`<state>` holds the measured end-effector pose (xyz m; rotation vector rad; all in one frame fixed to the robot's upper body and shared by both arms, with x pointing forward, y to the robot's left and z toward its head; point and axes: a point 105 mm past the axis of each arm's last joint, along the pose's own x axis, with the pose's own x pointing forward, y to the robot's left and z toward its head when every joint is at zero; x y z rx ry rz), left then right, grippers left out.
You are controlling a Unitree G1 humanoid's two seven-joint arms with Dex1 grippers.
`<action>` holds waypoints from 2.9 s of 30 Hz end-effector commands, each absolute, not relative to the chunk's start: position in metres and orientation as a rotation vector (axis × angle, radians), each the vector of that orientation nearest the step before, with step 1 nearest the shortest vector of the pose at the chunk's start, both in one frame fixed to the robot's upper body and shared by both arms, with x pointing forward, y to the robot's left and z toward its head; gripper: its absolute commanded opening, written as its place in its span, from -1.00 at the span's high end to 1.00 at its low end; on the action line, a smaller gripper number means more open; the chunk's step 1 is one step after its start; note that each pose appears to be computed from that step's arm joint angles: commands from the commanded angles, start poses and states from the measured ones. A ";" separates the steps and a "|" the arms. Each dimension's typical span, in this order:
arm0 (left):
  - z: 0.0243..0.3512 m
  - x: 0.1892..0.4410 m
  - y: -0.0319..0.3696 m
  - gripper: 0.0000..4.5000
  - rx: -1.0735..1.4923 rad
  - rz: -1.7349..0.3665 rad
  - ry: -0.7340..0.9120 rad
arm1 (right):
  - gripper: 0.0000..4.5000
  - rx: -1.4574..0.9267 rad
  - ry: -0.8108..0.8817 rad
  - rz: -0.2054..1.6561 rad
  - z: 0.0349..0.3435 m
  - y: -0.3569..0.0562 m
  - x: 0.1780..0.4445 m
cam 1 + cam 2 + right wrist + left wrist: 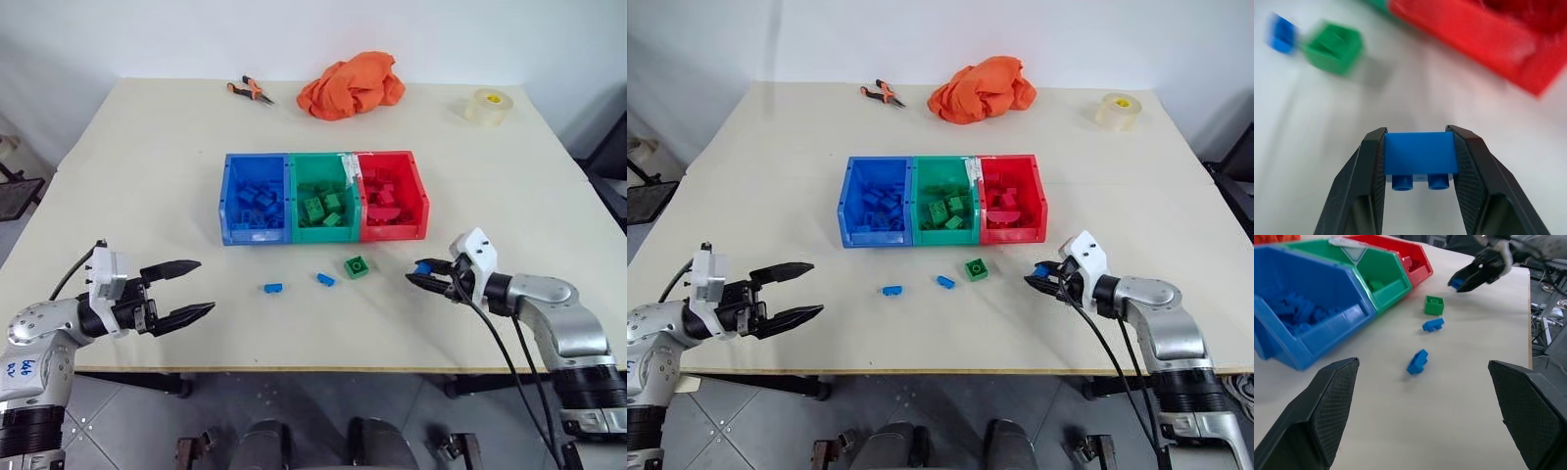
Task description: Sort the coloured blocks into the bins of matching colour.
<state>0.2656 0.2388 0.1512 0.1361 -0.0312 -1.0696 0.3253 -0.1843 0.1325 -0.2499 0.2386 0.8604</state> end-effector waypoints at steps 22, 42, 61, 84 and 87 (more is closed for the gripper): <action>0.162 0.267 0.232 -1.00 0.178 -1.115 -0.117 | 0.19 -0.159 -0.212 1.121 0.234 0.065 0.399; 0.157 0.272 0.229 -1.00 0.165 -1.127 -0.120 | -0.97 -0.264 -0.307 1.263 0.228 -0.029 0.365; 0.147 0.274 0.237 -1.00 0.152 -1.186 -0.099 | -0.97 -0.431 0.277 1.030 0.139 -0.213 0.292; 0.156 0.258 0.229 -1.00 0.169 -1.164 -0.126 | -0.70 -0.341 0.153 1.158 0.107 -0.110 0.377; 0.156 0.257 0.228 -1.00 0.166 -1.158 -0.127 | -0.24 -0.346 0.147 1.174 0.106 -0.107 0.377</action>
